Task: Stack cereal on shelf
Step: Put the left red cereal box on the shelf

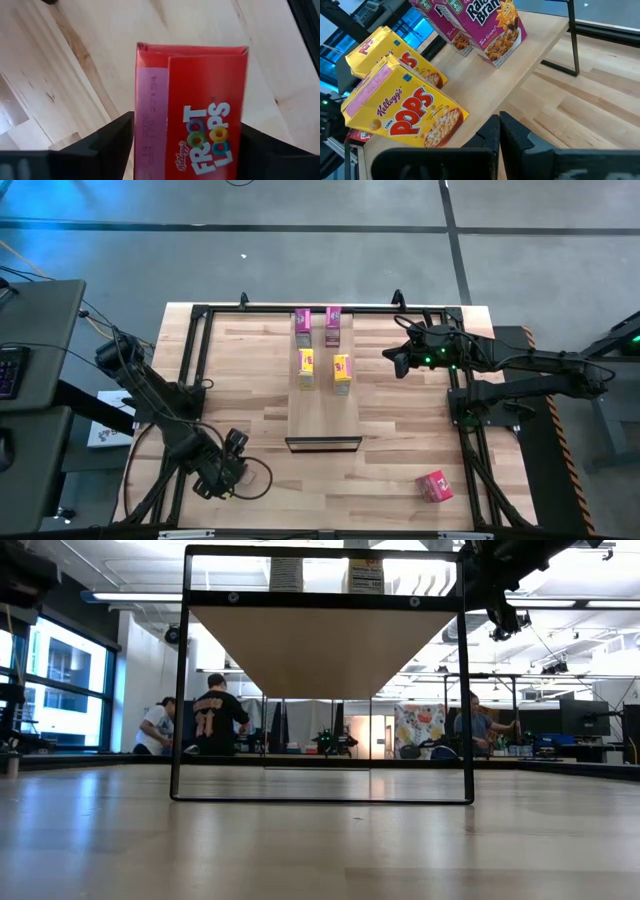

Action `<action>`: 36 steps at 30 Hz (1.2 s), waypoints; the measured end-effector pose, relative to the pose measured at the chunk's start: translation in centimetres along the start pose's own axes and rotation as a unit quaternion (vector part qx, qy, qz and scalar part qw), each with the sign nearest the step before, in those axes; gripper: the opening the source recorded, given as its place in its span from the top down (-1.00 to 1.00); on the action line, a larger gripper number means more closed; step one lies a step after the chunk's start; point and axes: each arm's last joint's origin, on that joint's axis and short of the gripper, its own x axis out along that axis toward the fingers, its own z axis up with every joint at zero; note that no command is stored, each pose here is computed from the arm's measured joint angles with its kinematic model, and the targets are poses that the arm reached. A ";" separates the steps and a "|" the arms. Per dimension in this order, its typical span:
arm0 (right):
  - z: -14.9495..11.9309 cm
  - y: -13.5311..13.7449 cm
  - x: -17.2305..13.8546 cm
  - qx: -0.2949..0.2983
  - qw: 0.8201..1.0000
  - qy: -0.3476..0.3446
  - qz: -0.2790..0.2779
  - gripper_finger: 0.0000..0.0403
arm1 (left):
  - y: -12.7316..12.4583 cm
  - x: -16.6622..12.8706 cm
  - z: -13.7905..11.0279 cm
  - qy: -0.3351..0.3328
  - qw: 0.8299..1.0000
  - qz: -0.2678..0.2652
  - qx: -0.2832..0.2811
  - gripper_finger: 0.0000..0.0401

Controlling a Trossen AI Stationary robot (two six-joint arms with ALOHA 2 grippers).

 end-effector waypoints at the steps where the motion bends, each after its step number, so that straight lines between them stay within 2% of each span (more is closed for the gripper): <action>1: 0.0 0.0 0.0 0.000 1.000 0.000 0.000 1.00 | 0.0 0.1 0.0 0.000 1.000 0.000 0.000 -0.23; 9: 0.0 0.0 0.0 0.000 1.000 -0.006 -0.008 1.00 | 0.0 0.2 0.0 -0.003 1.000 -0.005 -0.001 0.22; 13: 0.0 0.0 0.0 0.007 1.000 -0.006 -0.008 1.00 | 0.2 -0.6 0.0 0.001 0.999 -0.038 -0.015 0.34; 17: 0.0 -0.1 0.0 0.008 1.000 -0.006 -0.008 1.00 | 1.1 -3.8 0.5 -0.002 0.993 -0.096 -0.063 0.27; 21: 0.0 -0.1 0.0 0.008 1.000 -0.009 -0.012 1.00 | 3.2 -9.8 0.8 -0.050 0.988 -0.112 -0.092 0.19; 24: 0.0 -0.1 0.0 0.008 1.000 -0.010 -0.013 1.00 | 5.7 -15.2 1.2 -0.137 0.980 -0.063 -0.130 0.19; 27: 0.0 -0.1 0.0 0.008 1.000 -0.009 -0.013 1.00 | 8.5 -20.2 2.0 -0.230 0.956 0.020 -0.181 0.18; 29: 0.0 -0.1 0.0 0.008 1.000 -0.009 -0.013 1.00 | 10.3 -22.3 2.9 -0.254 0.947 0.064 -0.185 0.18; 32: 0.0 -0.1 0.0 0.008 1.000 -0.009 -0.013 1.00 | 12.5 -23.2 5.0 -0.243 0.951 0.105 -0.162 0.18; 36: 0.0 -0.1 0.0 0.007 1.000 -0.007 -0.015 1.00 | 14.2 -21.8 8.0 -0.184 0.969 0.131 -0.098 0.18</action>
